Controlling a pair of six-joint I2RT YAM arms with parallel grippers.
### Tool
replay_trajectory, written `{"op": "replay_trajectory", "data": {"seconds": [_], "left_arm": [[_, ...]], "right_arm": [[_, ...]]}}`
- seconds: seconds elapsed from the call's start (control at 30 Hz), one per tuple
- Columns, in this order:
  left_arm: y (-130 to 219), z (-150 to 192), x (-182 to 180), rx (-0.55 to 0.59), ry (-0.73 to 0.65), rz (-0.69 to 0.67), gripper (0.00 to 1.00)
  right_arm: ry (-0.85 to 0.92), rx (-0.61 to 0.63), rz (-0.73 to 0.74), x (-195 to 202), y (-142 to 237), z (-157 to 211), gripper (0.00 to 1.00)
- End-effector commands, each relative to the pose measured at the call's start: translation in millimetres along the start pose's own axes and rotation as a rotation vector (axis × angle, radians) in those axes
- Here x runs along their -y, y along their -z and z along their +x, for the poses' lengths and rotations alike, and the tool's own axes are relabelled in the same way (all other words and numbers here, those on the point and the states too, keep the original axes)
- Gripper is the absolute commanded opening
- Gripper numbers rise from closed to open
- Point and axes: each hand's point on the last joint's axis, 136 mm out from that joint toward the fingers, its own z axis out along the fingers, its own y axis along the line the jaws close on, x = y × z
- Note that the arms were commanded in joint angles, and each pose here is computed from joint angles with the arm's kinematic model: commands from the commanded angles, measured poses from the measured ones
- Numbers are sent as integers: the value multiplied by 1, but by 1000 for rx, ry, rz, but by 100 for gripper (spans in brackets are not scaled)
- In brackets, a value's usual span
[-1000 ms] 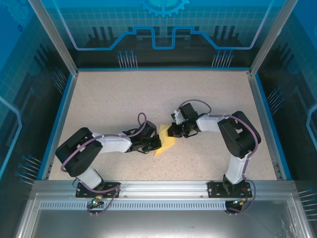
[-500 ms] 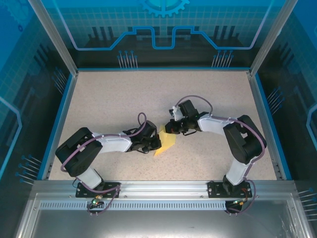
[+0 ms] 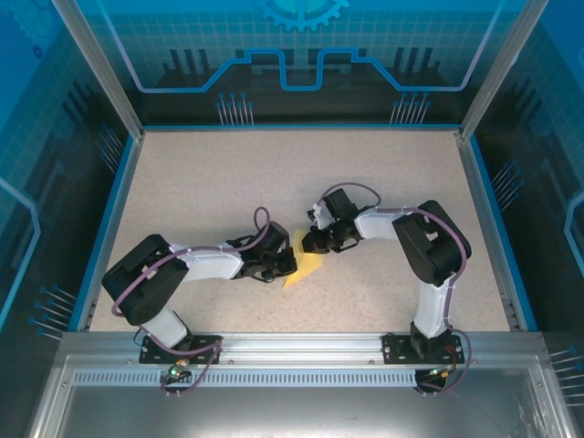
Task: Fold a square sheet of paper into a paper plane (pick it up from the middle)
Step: Fourth fold the wing at the center of the table.
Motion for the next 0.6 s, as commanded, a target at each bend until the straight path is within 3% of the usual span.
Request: {"op": "replay_trajectory", "data": {"seconds": [0.0, 0.37, 0.57], "left_arm": [[0, 40, -60, -141, 30, -214, 0], [-1, 40, -56, -152, 22, -198, 0], [-2, 35, -51, -137, -3, -186, 0]], "right_arm": [[-85, 79, 72, 41, 12, -27, 2], [-207, 194, 162, 81, 48, -76, 2], [-150, 259, 109, 52, 77, -88, 2]]}}
